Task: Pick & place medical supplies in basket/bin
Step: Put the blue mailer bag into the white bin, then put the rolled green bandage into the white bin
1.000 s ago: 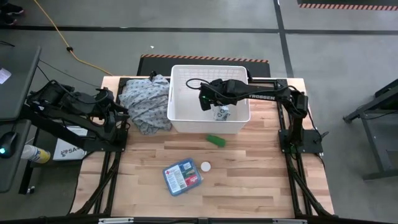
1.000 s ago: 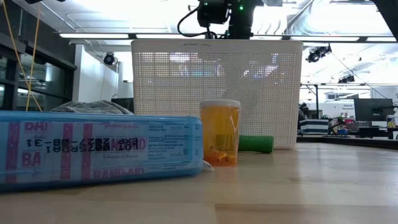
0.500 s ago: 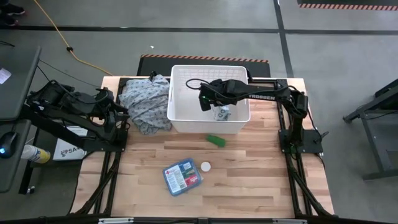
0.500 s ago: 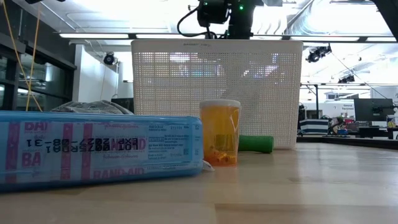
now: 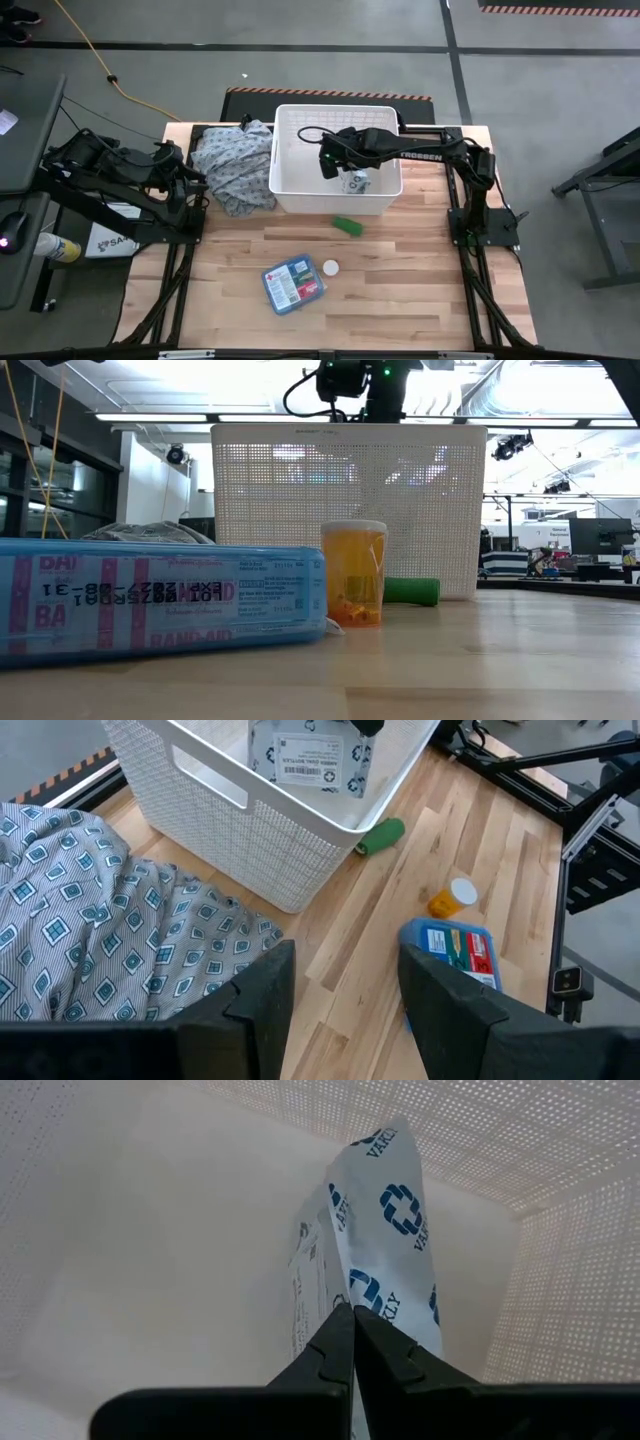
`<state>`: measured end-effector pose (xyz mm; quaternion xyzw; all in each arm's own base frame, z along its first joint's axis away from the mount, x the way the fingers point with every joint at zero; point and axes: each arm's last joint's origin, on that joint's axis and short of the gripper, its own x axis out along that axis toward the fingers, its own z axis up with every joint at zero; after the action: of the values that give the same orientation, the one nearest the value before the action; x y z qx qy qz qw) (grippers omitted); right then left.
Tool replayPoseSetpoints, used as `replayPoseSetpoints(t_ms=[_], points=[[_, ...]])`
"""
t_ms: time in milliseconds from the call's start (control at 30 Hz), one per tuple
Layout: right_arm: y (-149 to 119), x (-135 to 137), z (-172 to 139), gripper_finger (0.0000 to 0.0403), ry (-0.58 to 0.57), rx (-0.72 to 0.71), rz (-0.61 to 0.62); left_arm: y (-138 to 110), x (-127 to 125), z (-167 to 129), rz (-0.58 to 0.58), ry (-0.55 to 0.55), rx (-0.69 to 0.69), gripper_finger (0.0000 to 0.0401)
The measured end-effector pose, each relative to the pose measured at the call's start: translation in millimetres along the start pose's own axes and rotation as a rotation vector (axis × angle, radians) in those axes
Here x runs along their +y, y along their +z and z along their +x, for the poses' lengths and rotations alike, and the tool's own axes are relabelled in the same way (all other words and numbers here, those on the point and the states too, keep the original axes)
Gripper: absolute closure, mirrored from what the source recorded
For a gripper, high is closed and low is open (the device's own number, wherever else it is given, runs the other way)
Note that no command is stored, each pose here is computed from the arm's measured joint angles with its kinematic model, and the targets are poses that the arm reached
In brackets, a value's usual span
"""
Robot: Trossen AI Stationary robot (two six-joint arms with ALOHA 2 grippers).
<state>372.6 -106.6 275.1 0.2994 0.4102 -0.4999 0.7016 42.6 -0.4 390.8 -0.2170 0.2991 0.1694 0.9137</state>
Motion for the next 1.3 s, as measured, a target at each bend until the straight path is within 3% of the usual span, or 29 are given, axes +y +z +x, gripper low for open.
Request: replayPoseSetpoints(t_ms=[667,1067,1300], points=[[0.8,2.6,-0.1,0.0402,0.037,0.007,0.010,-0.1,0.0,0.1,0.000,0.001,0.000,0.0190],[9.3,12.9,-1.9,0.0402,0.145,-0.070,0.065,0.0,0.1,-0.1,0.000,0.000,0.000,0.0190],[18.5,22.6,-7.3,0.0402,0.270,-0.143,0.064,0.0,0.0,0.0,0.000,0.000,0.000,0.0190]])
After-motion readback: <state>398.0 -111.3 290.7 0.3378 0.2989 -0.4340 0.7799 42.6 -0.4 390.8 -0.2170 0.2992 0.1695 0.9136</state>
